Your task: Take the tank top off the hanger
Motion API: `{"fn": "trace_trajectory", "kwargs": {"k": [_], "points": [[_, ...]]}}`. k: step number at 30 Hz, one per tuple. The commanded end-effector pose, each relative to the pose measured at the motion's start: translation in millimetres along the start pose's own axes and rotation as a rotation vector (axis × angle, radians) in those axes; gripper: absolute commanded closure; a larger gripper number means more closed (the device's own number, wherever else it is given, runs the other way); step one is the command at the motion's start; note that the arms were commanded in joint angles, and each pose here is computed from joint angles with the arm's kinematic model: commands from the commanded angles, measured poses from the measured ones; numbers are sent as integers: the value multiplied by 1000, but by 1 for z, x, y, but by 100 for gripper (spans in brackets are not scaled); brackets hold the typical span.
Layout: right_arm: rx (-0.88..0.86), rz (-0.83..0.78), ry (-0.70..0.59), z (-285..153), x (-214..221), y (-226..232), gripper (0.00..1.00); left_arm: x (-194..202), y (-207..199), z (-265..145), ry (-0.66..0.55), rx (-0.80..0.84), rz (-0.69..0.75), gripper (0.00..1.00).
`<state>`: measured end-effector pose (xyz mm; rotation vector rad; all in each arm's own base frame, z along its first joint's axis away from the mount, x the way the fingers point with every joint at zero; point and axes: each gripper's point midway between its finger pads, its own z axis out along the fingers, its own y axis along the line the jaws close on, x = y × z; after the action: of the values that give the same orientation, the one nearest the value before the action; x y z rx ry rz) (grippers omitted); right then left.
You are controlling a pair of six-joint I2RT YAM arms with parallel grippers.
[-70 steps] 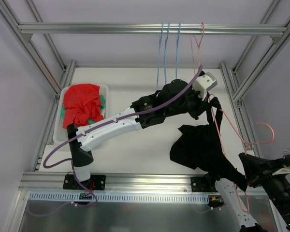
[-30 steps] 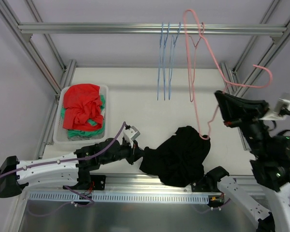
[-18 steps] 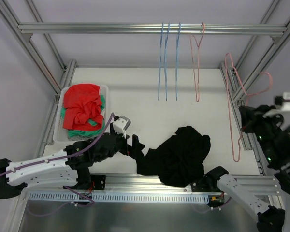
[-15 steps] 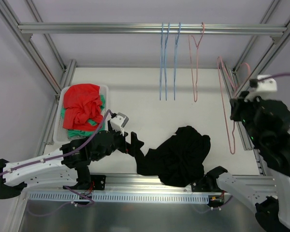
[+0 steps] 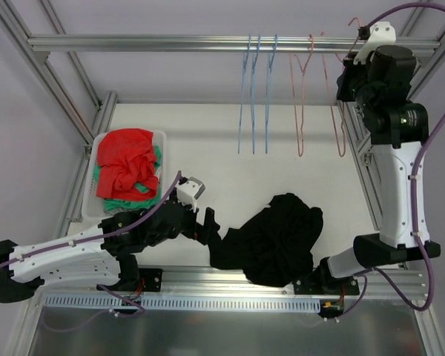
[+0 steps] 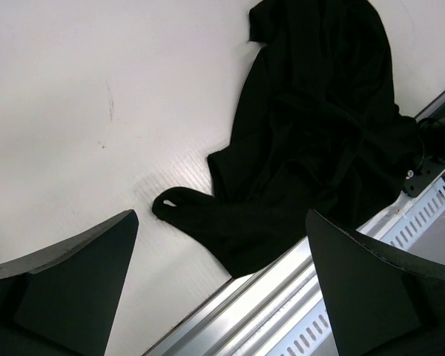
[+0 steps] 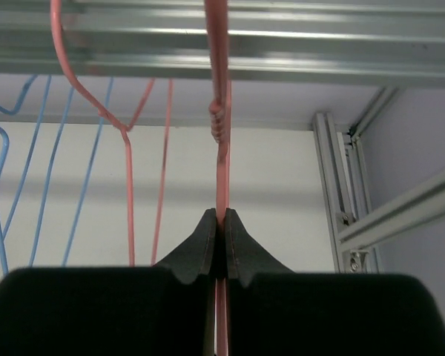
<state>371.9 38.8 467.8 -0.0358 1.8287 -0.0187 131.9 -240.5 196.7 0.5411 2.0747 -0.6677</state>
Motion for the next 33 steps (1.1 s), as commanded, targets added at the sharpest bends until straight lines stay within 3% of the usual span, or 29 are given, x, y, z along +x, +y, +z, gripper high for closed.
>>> {"fn": "trace_trajectory", "kwargs": {"k": [1,10,16,17,18,19,20,21,28,29,32,33], "points": [[-73,-7,-77,22,-28,8,100,-3,-8,5,10,10,-7,1],[-115,80,115,55,40,8,100,-24,-52,42,7,110,5,1],[-139,119,136,47,50,-1,98,-19,-96,85,45,237,39,1],[-140,126,133,44,50,-4,88,-17,-101,92,56,252,42,1],[-158,139,127,39,47,-1,69,-14,-109,97,78,280,50,1],[-161,146,118,29,44,-2,26,-2,-113,114,110,279,62,1],[-168,148,109,22,40,-1,9,-8,-121,120,101,294,59,1],[-159,149,103,14,38,-3,1,9,-120,137,150,275,70,1],[-56,166,44,-81,53,-25,0,51,-134,196,253,233,124,2],[-97,163,-11,-109,50,-17,1,63,-136,209,274,209,146,1],[-196,151,-34,-133,65,1,1,73,-138,230,285,147,188,1],[-272,139,-77,-155,64,15,1,95,-133,243,324,102,204,1]]}}
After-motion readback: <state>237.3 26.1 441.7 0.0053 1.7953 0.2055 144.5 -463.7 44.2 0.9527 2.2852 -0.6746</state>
